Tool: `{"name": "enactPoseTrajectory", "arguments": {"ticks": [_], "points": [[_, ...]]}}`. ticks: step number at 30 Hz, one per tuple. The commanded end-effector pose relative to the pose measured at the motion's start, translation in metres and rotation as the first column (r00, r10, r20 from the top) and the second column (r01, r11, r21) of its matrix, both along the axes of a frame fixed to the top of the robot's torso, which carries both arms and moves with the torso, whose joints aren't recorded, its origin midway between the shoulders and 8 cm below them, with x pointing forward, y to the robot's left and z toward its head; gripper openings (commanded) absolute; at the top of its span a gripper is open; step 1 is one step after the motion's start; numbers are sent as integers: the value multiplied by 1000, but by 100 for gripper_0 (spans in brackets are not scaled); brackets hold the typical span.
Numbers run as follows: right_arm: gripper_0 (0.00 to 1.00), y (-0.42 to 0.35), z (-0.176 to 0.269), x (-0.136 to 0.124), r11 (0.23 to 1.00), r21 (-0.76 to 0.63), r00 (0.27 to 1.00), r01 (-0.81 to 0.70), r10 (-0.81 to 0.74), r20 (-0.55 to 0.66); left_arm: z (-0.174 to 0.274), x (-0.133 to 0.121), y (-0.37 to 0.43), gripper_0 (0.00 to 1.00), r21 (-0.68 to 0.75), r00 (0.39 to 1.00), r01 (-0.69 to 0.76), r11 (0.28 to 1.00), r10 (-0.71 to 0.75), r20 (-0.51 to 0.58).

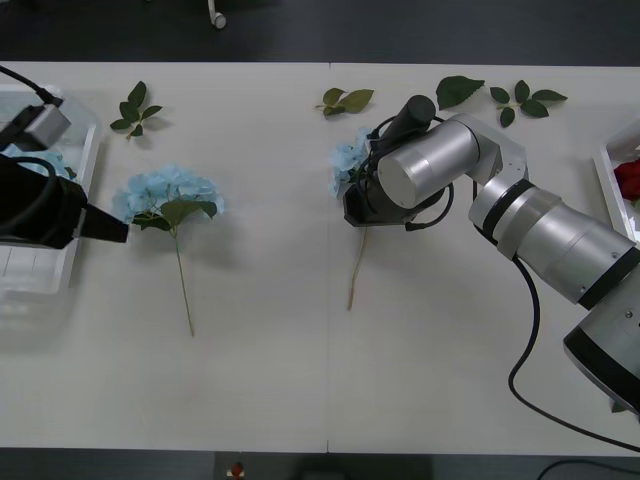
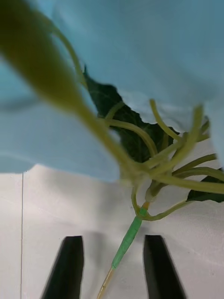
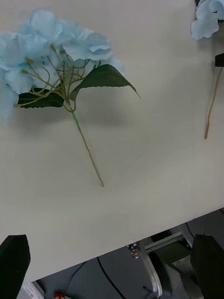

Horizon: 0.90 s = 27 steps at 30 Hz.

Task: Put the red flowers into the right box and the blue flowers into the left box

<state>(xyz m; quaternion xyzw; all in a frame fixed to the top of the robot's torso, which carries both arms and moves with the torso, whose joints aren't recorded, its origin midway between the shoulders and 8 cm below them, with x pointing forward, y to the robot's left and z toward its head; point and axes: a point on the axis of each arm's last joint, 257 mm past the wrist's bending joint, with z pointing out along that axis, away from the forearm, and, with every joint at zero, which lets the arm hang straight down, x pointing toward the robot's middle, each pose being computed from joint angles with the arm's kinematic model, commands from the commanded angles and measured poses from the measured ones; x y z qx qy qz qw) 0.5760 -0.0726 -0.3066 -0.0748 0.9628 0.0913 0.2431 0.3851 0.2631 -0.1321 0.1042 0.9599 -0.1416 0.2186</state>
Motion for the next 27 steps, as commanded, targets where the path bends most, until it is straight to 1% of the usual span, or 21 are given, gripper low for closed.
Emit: {"name": "enactPoseTrajectory", "arguments": {"ticks": [1, 7, 8, 11, 15, 18, 22, 27], "points": [[23, 24, 13, 2, 998, 19, 998, -56, 55, 27, -22, 5, -9, 100, 30, 1000, -17, 999, 17, -4], [10, 23, 14, 3, 998, 10, 997, -69, 68, 34, -58, 12, -17, 100, 85, 998, -65, 994, 67, -16], [6, 23, 14, 2, 997, 11, 997, -71, 71, 33, -65, 16, -18, 100, 93, 997, -76, 993, 78, -14], [0, 18, 15, 4, 997, 6, 996, -77, 77, 38, -80, 29, -21, 100, 103, 995, -96, 990, 97, -1], [0, 12, 20, 8, 996, 33, 995, -86, 85, 45, -97, 49, -18, 100, 115, 993, -119, 986, 116, 26], [0, -2, 31, 11, 991, 38, 991, -125, 123, 55, -109, 62, -18, 100, 114, 992, -128, 985, 125, 35], [0, -19, 59, 14, 982, 72, 983, -175, 169, 77, -122, 74, -26, 100, 102, 992, -124, 987, 121, 40], [0, -40, 99, 9, 963, 114, 965, -245, 232, 120, -134, 87, -35, 100, 92, 989, -145, 985, 143, 30]]}}
